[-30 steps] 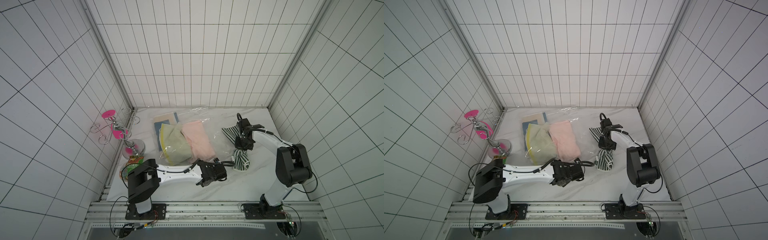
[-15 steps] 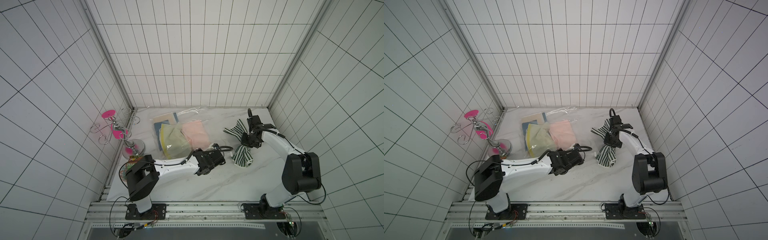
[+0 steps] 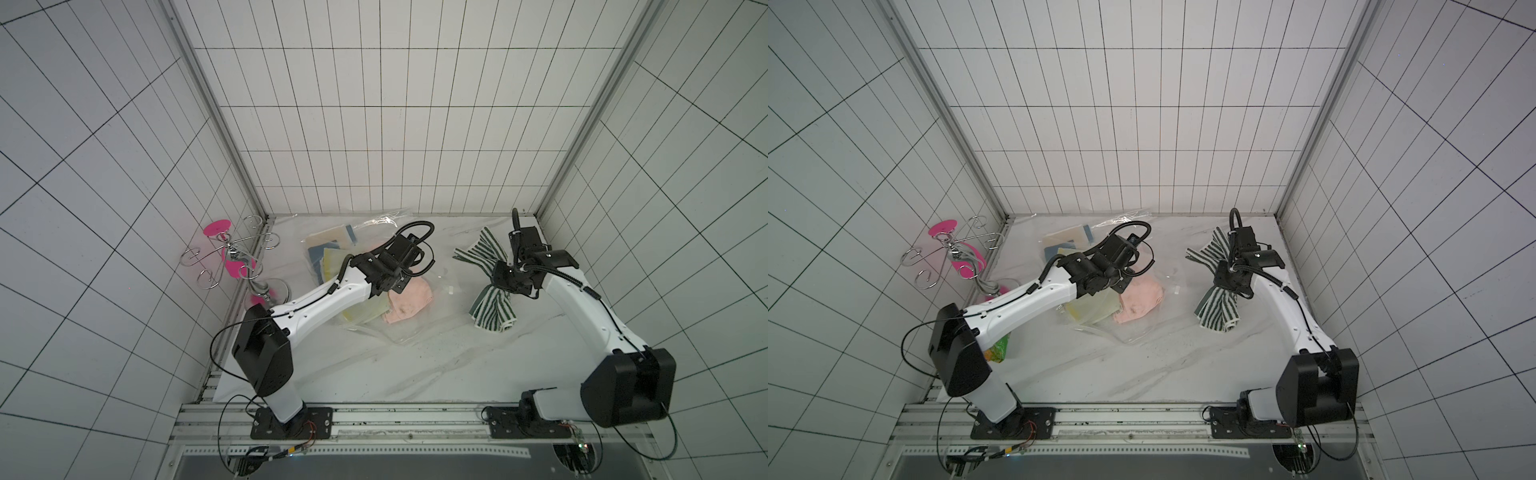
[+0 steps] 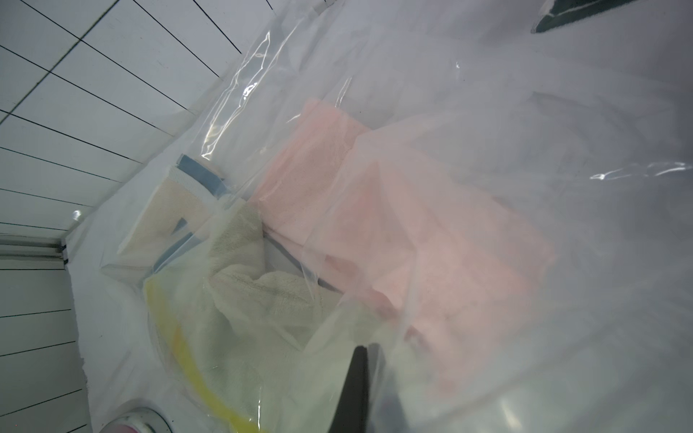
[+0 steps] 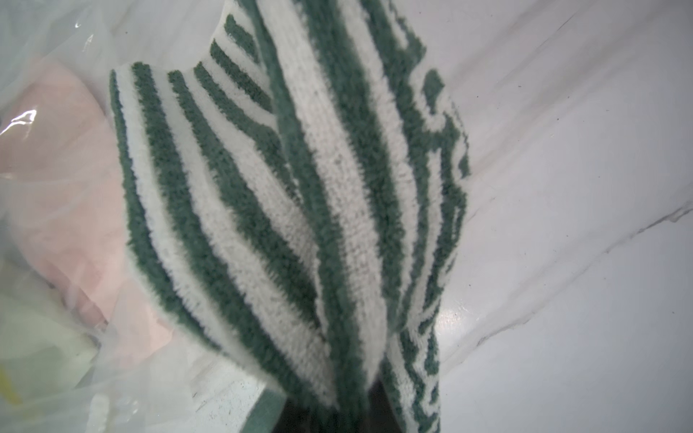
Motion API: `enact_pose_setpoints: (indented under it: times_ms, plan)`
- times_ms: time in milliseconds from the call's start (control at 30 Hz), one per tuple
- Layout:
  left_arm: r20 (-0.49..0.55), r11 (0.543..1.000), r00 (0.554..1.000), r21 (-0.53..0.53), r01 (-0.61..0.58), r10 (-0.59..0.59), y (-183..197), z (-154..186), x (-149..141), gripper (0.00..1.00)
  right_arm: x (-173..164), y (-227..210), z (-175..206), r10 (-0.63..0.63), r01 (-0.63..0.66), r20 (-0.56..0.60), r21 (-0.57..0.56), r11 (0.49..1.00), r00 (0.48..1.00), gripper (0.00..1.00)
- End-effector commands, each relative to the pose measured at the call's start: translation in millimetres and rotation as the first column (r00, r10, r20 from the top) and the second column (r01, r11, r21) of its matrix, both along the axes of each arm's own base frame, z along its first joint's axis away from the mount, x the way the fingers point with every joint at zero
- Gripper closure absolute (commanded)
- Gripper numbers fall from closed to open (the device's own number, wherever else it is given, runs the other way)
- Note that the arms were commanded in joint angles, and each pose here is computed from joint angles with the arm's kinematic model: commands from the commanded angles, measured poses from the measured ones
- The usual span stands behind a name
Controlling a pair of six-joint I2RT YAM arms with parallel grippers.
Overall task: Place the folded towel into the vacuum bag
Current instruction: Open the vacuum bag at the center of the board, then place the towel in the vacuum bag.
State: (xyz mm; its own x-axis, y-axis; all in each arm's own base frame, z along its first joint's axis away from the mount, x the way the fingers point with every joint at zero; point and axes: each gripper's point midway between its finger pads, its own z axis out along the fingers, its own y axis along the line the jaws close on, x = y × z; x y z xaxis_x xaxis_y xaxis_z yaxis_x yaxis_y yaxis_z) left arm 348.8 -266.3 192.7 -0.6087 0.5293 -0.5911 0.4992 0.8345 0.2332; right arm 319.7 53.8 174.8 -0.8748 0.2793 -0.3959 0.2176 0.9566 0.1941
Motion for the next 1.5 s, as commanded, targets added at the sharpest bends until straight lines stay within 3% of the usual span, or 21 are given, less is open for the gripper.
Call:
enact_pose_setpoints:
  times_ms: [0,167,600,767,900,1000,1167,1267,1467]
  plan:
    - [-0.019,0.993,0.999,-0.110,0.035,-0.037,-9,17,-1,1.00,-27,10,3,0.053,-0.054,-0.017,-0.022,0.998,0.998,1.00]
    - [-0.042,0.972,0.999,-0.233,0.015,-0.025,-9,27,12,1.00,-45,21,23,0.130,-0.130,-0.009,-0.038,0.991,0.992,1.00]
    - [-0.057,0.948,0.998,-0.319,-0.020,0.002,-13,36,31,1.00,-99,55,90,0.324,-0.325,0.095,0.002,0.946,0.941,1.00]
    - [-0.030,0.940,1.000,-0.342,-0.019,0.009,-15,40,41,1.00,-127,86,132,0.416,-0.441,0.189,0.115,0.890,0.889,1.00]
    - [-0.022,0.926,1.000,-0.376,-0.012,0.003,-22,44,48,1.00,-148,126,153,0.493,-0.547,0.260,0.210,0.810,0.830,1.00]
    - [-0.028,0.922,1.000,-0.387,-0.013,0.003,-24,46,52,1.00,-154,158,154,0.548,-0.613,0.286,0.254,0.748,0.786,1.00]
    - [-0.010,0.920,1.000,-0.391,-0.006,0.002,-21,58,50,1.00,-134,191,126,0.567,-0.623,0.260,0.280,0.730,0.781,1.00]
    - [-0.001,0.923,1.000,-0.384,0.009,-0.010,-19,64,47,1.00,-133,215,125,0.590,-0.655,0.284,0.333,0.678,0.756,1.00]
    - [-0.010,0.910,0.998,-0.411,0.053,-0.063,-22,75,35,1.00,-101,193,40,0.548,-0.557,0.124,0.313,0.769,0.827,1.00]
